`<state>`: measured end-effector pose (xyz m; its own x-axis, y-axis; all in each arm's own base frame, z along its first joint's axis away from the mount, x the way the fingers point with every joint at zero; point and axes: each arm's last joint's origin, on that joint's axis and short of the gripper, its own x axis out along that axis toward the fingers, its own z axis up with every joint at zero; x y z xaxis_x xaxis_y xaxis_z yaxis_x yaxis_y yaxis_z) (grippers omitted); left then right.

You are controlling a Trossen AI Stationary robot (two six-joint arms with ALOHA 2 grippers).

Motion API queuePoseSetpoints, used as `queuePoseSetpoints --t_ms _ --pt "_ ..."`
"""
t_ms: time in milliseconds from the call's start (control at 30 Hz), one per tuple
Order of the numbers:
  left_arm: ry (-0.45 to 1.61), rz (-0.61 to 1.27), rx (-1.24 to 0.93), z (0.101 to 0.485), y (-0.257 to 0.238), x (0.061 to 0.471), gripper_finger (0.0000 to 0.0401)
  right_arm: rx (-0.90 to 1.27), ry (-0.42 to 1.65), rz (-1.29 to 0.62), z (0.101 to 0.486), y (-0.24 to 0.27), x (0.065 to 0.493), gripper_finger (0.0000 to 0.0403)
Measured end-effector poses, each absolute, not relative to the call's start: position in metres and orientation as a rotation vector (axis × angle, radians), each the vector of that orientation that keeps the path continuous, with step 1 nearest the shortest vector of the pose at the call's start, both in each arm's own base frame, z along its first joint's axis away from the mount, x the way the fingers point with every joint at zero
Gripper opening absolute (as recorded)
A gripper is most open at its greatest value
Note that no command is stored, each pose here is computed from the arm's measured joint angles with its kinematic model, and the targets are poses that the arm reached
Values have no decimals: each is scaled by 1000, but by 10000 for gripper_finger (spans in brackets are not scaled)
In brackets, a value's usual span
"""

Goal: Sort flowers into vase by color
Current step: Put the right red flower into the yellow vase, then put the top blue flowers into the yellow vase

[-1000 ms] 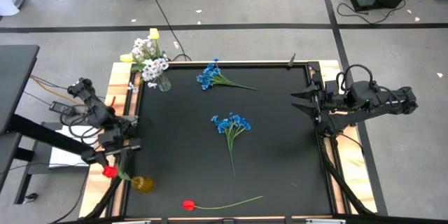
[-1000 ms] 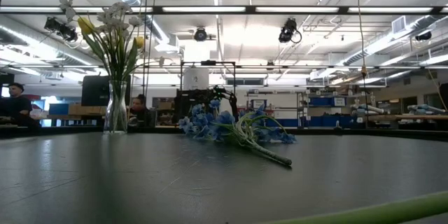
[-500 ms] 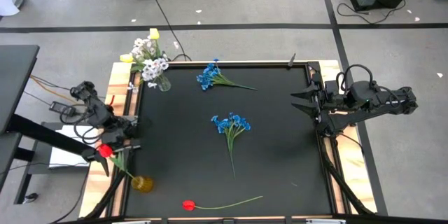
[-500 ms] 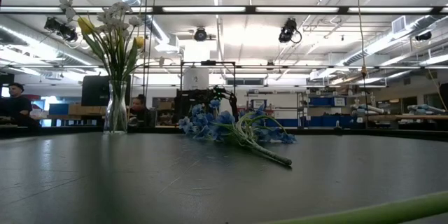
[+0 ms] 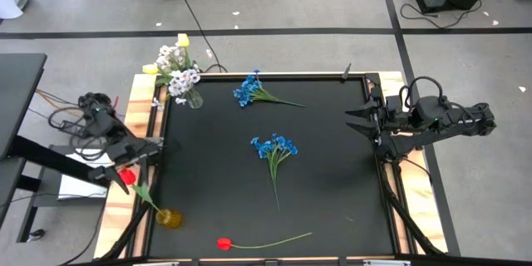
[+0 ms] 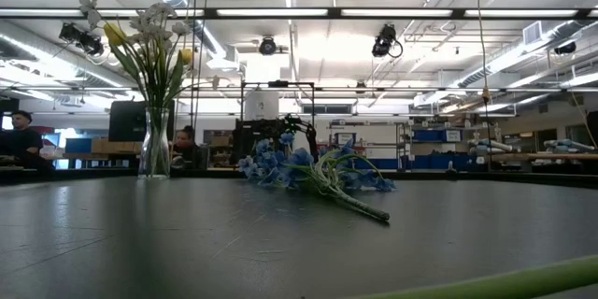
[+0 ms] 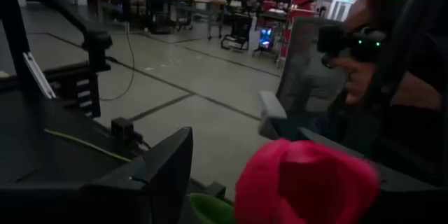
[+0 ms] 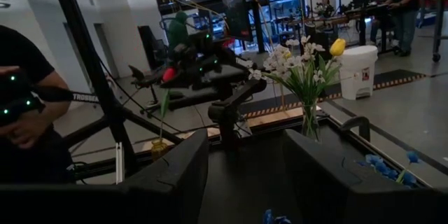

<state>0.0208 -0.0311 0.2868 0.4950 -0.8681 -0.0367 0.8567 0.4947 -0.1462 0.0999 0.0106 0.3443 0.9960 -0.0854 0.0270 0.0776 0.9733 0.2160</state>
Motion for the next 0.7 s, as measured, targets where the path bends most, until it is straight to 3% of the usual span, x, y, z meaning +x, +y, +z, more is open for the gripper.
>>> queuePoseSetpoints --t_ms 467,700 --pt "149 -1011 -240 329 -7 -3 256 217 -37 -82 344 11 100 191" --pt "48 -772 -180 338 -6 5 256 216 -37 -82 344 11 100 191"
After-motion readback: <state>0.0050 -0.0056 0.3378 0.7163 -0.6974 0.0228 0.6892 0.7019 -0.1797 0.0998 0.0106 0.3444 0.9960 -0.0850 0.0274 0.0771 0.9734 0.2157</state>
